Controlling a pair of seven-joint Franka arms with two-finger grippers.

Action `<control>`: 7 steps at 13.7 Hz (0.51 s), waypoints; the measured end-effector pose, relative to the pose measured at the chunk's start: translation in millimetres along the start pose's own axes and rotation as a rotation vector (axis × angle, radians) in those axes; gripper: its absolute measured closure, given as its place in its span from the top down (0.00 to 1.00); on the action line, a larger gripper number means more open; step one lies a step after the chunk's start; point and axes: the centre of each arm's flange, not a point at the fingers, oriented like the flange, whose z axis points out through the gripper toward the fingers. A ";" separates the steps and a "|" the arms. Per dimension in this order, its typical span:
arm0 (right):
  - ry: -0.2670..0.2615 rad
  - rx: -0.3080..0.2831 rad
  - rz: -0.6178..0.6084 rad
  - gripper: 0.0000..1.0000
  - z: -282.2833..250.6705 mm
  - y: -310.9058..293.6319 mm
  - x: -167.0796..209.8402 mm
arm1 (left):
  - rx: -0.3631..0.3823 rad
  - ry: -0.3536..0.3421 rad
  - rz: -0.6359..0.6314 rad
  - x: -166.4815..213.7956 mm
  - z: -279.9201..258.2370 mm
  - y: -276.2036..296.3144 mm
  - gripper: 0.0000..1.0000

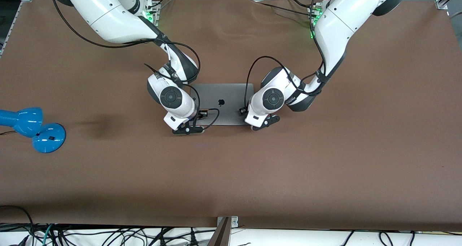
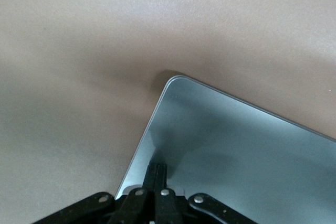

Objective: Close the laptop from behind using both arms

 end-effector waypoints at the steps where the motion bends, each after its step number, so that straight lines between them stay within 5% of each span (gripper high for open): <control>1: 0.007 0.004 0.002 0.01 -2.7 -0.6 2.9 | 0.000 0.000 0.000 0.0 0.0 0.0 0.01; 2: 0.019 0.011 0.005 0.01 -8.4 -1.6 7.5 | 0.000 0.000 0.000 0.0 0.0 0.0 0.01; 4: 0.049 0.026 0.010 0.17 -23.2 -3.6 17.4 | -0.005 0.004 -0.002 1.0 -0.7 0.4 0.06; 7: 0.076 0.036 0.011 0.48 -40.4 -4.5 24.9 | -0.012 0.014 -0.011 7.5 -3.5 -1.1 0.35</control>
